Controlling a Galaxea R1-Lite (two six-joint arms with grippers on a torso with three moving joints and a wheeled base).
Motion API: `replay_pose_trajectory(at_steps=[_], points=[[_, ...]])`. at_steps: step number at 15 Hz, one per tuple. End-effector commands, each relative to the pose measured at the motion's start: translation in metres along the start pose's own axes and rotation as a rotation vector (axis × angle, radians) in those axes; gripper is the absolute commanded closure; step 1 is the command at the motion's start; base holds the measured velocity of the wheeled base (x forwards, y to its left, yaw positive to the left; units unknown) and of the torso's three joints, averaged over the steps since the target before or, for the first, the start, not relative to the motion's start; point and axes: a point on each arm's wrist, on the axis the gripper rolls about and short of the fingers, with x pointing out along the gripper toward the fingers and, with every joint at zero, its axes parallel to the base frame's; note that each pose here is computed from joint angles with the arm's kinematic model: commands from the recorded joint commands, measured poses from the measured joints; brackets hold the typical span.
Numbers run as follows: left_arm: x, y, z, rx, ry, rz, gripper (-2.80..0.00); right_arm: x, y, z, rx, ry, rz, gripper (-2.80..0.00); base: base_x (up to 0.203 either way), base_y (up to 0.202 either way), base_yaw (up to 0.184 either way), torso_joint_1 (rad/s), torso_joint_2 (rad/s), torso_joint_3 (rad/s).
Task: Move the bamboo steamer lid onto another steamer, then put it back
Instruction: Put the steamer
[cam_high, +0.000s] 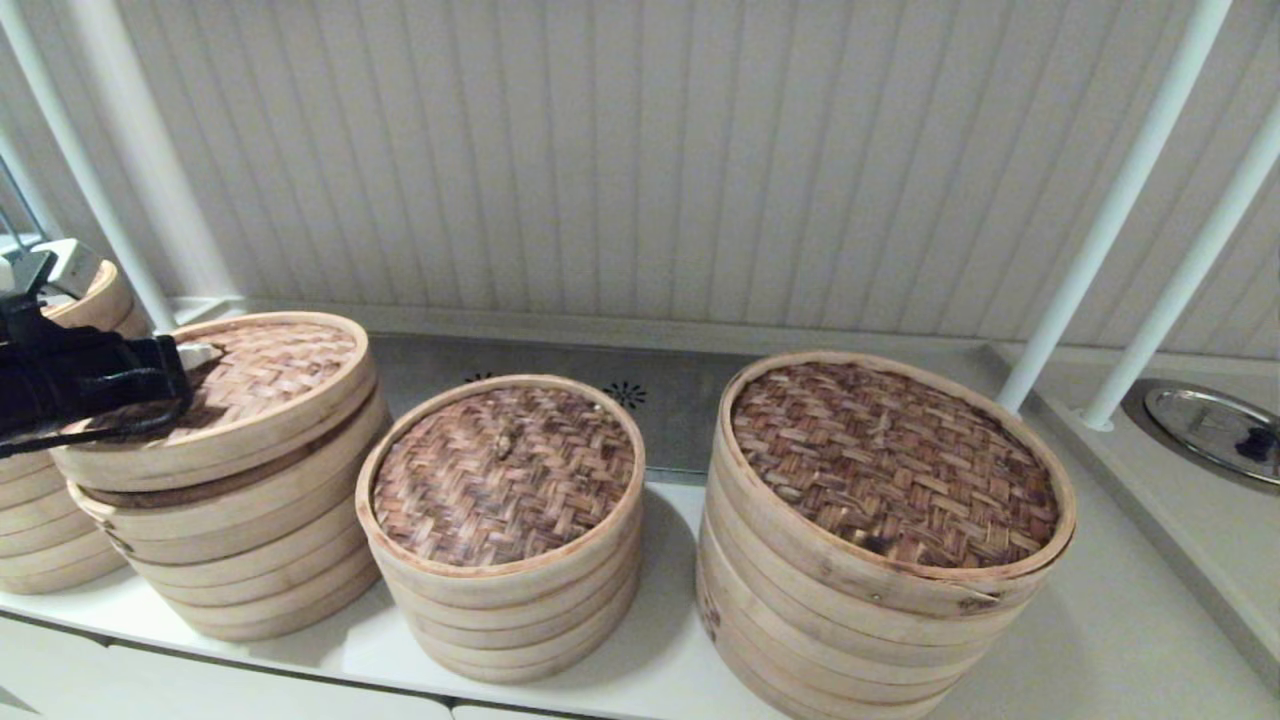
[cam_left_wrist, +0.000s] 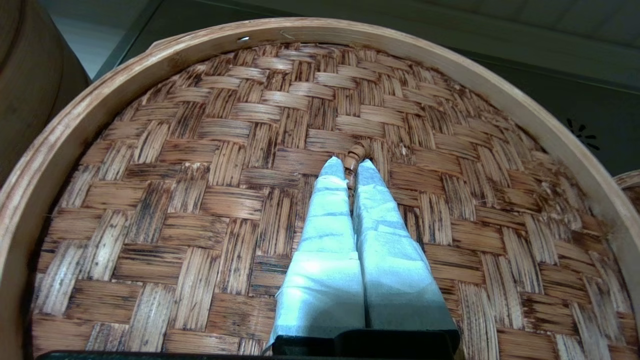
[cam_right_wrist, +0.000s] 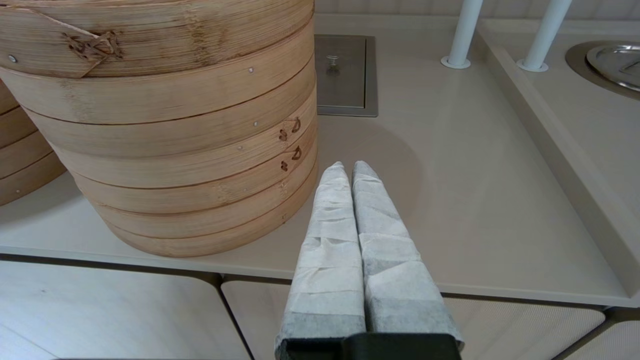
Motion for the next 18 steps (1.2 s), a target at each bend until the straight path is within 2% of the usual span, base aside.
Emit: replay_pose_trajectory(at_steps=[1,10,18], points=[[0.000,0.000,-0.006,0.001,-0.002,0.000,0.00,0.000,0.000,0.000,0.000,0.002,0.000,0.00,0.000,0.000,0.000,0.000,0.00,0.000],[-0.014,-0.001,-0.004,0.003,-0.012,0.001,0.00,0.000,0.000,0.000,0.000,0.002,0.000,0.00,0.000,0.000,0.000,0.000,0.00,0.000],[0.001,0.005,-0.010,-0.006,0.008,0.001,0.00,0.000,0.000,0.000,0.000,0.002,0.001,0.00,0.000,0.000,0.000,0.000,0.00,0.000]])
